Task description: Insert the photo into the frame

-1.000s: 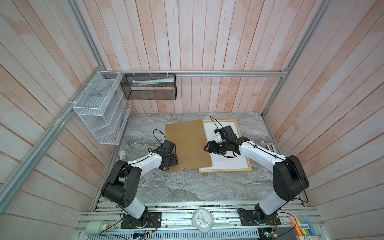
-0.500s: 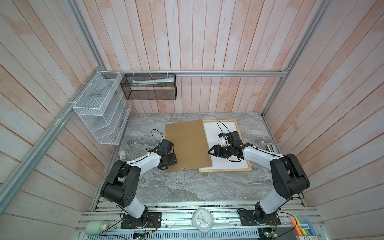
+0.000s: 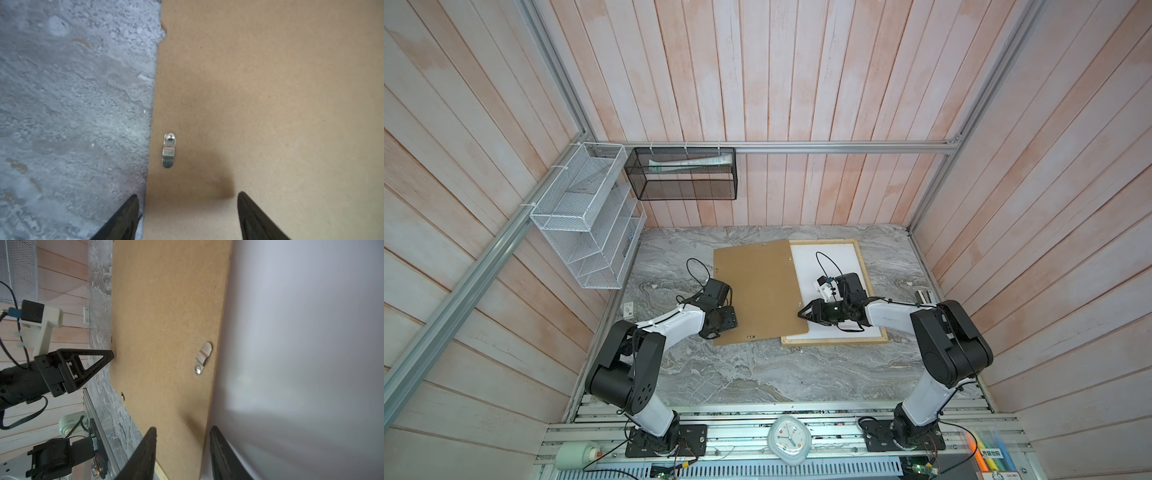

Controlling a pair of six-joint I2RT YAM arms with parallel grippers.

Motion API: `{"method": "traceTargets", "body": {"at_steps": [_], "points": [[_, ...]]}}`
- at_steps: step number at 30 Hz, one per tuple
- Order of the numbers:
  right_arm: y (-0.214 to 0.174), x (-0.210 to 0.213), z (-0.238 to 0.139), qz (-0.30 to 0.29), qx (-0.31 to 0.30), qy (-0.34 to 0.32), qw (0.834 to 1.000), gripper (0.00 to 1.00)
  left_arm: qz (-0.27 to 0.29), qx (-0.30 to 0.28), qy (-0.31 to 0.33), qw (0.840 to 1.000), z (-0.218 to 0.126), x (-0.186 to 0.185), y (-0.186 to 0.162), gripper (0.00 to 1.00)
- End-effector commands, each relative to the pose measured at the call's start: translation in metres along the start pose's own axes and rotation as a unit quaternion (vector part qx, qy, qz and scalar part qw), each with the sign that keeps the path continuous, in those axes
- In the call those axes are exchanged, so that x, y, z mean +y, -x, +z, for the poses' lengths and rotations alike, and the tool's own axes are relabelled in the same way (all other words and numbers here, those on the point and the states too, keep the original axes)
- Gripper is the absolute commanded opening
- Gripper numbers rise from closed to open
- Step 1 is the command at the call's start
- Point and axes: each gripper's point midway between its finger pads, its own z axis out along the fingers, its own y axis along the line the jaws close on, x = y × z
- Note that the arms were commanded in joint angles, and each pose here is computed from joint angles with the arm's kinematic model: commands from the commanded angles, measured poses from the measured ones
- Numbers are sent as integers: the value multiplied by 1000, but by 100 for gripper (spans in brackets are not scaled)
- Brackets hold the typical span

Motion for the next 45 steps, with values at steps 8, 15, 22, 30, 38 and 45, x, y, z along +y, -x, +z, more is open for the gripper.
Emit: {"method": "traceTargets", "body": {"at_steps": [8,15,22,30,38,45], "points": [[-1,9,10,0,7,59,998,42,6,31,-9,999,12,2,-16,75],[-3,12,16,5,16,85,996,39,8,33,-25,999,13,-4,-18,74],[-1,16,19,8,17,106,994,37,9,34,-31,999,13,-6,-19,73],[3,26,22,9,20,131,991,34,12,33,-36,999,12,-8,-18,73],[0,34,30,9,33,139,990,30,16,32,-39,999,13,-10,-18,73],[1,38,28,9,31,140,990,23,19,34,-39,998,15,-10,-19,73]]}}
